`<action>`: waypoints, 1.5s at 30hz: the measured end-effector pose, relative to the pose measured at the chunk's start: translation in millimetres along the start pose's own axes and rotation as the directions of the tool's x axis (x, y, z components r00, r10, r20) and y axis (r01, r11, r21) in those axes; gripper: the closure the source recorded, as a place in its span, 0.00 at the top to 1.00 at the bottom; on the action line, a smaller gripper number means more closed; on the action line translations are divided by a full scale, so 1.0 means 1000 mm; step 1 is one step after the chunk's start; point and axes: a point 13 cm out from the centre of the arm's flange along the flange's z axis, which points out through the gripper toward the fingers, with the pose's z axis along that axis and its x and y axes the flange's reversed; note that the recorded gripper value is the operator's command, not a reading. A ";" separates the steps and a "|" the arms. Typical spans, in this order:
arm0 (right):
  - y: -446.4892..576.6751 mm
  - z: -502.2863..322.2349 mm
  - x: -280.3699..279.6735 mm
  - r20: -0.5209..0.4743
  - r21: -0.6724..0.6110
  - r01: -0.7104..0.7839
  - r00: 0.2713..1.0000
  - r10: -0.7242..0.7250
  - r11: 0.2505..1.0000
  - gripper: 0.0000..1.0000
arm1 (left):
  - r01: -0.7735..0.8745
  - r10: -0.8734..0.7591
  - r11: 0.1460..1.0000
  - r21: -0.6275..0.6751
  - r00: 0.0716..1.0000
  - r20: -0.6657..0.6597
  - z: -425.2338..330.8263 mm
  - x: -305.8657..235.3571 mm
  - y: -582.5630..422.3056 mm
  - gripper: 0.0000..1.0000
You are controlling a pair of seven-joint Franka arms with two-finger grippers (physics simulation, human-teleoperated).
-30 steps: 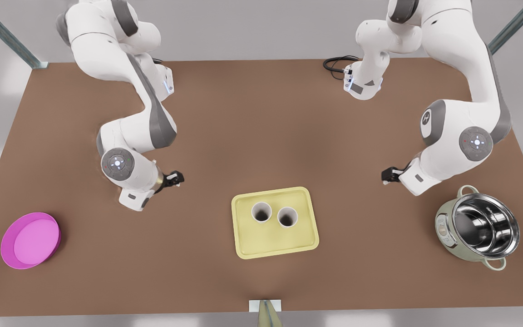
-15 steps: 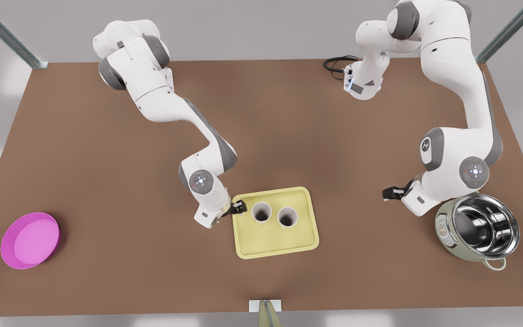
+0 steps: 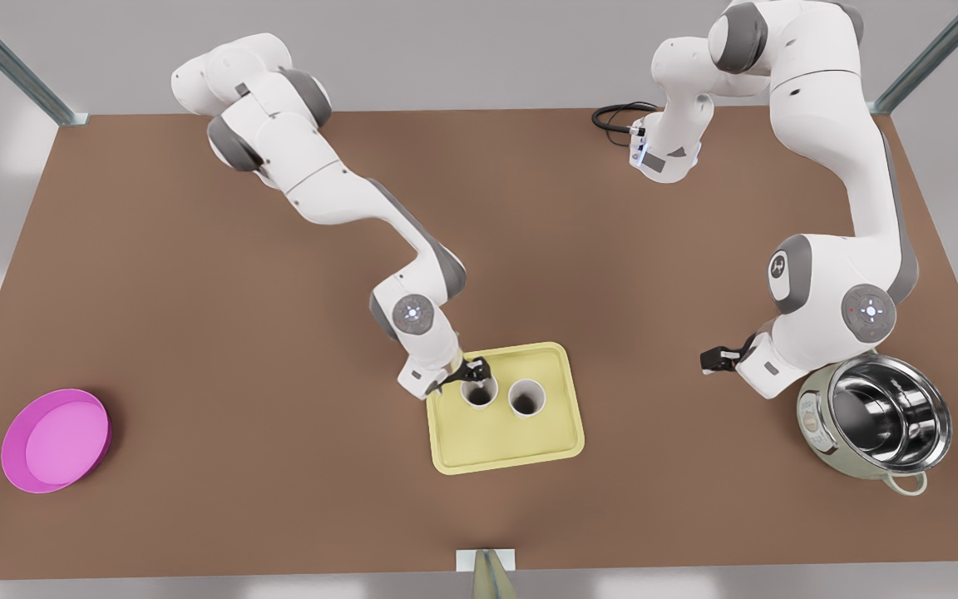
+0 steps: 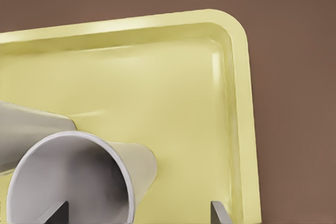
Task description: Use the left arm to pick up the white IKEA cup from the tray and place it on the middle-left position; use the right arm to pick up the white IKEA cup from the tray and place it on the middle-right position
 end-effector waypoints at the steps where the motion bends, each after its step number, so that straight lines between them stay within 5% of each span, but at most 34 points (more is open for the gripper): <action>1: 0.000 0.003 0.000 0.001 -0.001 -0.009 1.000 0.009 1.000 0.77 | 0.000 0.000 1.000 0.000 1.000 0.001 0.000 0.000 0.000 1.00; 2: -0.001 0.005 0.001 0.001 -0.002 -0.018 1.000 0.018 1.000 0.61 | -0.001 0.001 1.000 0.000 1.000 0.001 0.000 0.000 -0.001 1.00; 4: 0.000 0.007 0.001 0.002 -0.009 -0.032 0.999 0.032 0.999 0.50 | -0.002 0.002 1.000 -0.001 1.000 0.002 0.000 0.000 -0.001 1.00; 10: -0.002 0.017 0.004 0.000 -0.003 -0.062 0.998 0.062 0.998 0.43 | 0.000 0.000 1.000 0.001 1.000 0.003 0.000 -0.001 0.001 1.00; 12: -0.003 0.022 0.005 -0.003 0.000 -0.071 0.997 0.071 0.997 0.19 | 0.000 0.000 1.000 0.001 1.000 0.003 0.000 -0.001 0.000 1.00; 15: -0.002 0.019 0.000 0.006 -0.009 -0.082 0.997 0.082 0.997 0.06 | 0.000 0.000 1.000 0.001 1.000 0.004 0.000 -0.001 0.000 1.00; 22: -0.094 -0.080 -0.082 0.051 -0.063 -0.213 0.975 0.216 0.975 0.06 | -0.001 0.001 1.000 -0.002 1.000 0.003 0.001 -0.001 0.001 1.00; 27: -0.288 -0.131 -0.115 0.011 0.025 -0.284 0.959 0.284 0.958 0.07 | -0.051 0.055 0.995 -0.084 0.997 0.050 -0.042 0.003 -0.001 1.00; 32: -0.432 -0.140 -0.102 -0.041 0.135 -0.183 0.981 0.190 0.974 0.07 | -0.177 0.179 0.982 -0.060 0.983 0.030 -0.020 0.008 -0.115 1.00; 39: -0.451 -0.078 -0.081 -0.134 0.119 0.062 0.990 -0.046 0.991 0.09 | -0.124 0.125 0.990 -0.073 0.992 0.001 0.074 -0.008 -0.147 1.00; 45: -0.454 -0.076 -0.083 -0.141 0.114 0.208 0.971 -0.191 0.971 0.43 | -0.084 0.085 0.994 -0.072 0.996 0.014 0.136 -0.019 -0.178 1.00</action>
